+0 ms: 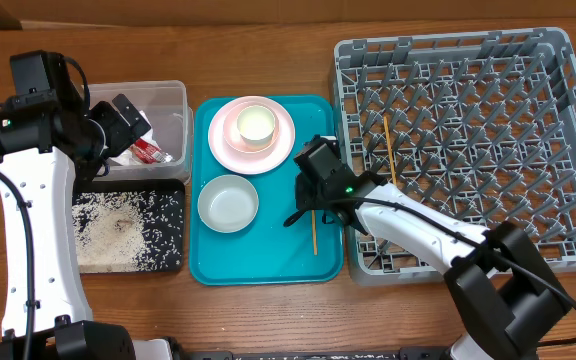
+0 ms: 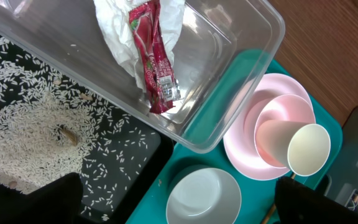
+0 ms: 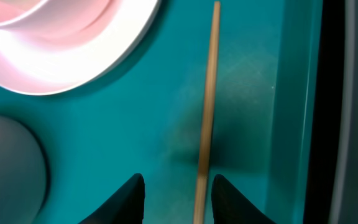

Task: Sort waste into correct bins and load items into the dishwasher
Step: 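Return the right gripper to the teal tray and grasp the second chopstick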

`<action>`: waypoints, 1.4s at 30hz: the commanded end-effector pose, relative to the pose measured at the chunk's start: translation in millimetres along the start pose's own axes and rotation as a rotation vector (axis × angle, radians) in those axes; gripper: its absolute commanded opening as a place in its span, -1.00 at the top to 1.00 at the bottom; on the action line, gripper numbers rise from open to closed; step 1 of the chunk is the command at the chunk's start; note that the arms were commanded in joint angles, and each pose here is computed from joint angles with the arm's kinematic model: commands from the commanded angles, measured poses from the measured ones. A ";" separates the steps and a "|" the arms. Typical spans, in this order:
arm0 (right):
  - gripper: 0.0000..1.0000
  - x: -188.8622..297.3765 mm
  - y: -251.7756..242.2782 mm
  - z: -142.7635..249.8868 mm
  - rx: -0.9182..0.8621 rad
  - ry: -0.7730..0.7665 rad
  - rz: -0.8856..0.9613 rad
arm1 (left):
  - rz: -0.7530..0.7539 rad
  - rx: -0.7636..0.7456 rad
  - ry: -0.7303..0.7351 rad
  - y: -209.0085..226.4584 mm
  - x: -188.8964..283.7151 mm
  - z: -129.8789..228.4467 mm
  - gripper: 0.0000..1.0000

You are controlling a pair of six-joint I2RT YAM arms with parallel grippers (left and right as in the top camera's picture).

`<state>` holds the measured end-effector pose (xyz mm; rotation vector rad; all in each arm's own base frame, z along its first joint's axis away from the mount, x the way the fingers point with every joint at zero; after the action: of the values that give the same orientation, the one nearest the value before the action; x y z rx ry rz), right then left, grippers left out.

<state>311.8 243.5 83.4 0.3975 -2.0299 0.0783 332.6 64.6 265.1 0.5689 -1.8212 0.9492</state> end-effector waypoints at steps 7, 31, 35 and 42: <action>0.28 -5.5 -6.2 2.9 -0.044 -0.005 0.051 | 0.021 0.007 -0.024 -2.7 9.5 -2.0 -1.00; 0.31 -22.4 -2.1 12.1 -0.024 0.020 0.064 | 0.021 0.007 -0.024 -2.7 9.5 -2.0 -1.00; 0.46 -23.5 -1.2 11.2 -0.025 0.015 0.058 | 0.021 0.007 -0.024 -2.7 9.5 -2.0 -1.00; 0.70 -27.5 -1.7 12.1 -0.051 0.015 0.063 | 0.021 0.007 -0.024 -2.7 9.5 -2.0 -1.00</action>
<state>315.0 246.7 60.5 0.3262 -2.0293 0.0707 332.5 64.7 265.1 0.5693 -1.8209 0.9489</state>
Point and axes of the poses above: each gripper's point midway between its finger pads, its own x axis back along the fingers, its own y axis along the line the jaws close on, z = x × y, the point moved 5 cm from there along x, back along the fingers, and after that the axes turned 13 degrees about x, right-handed, at the moved point
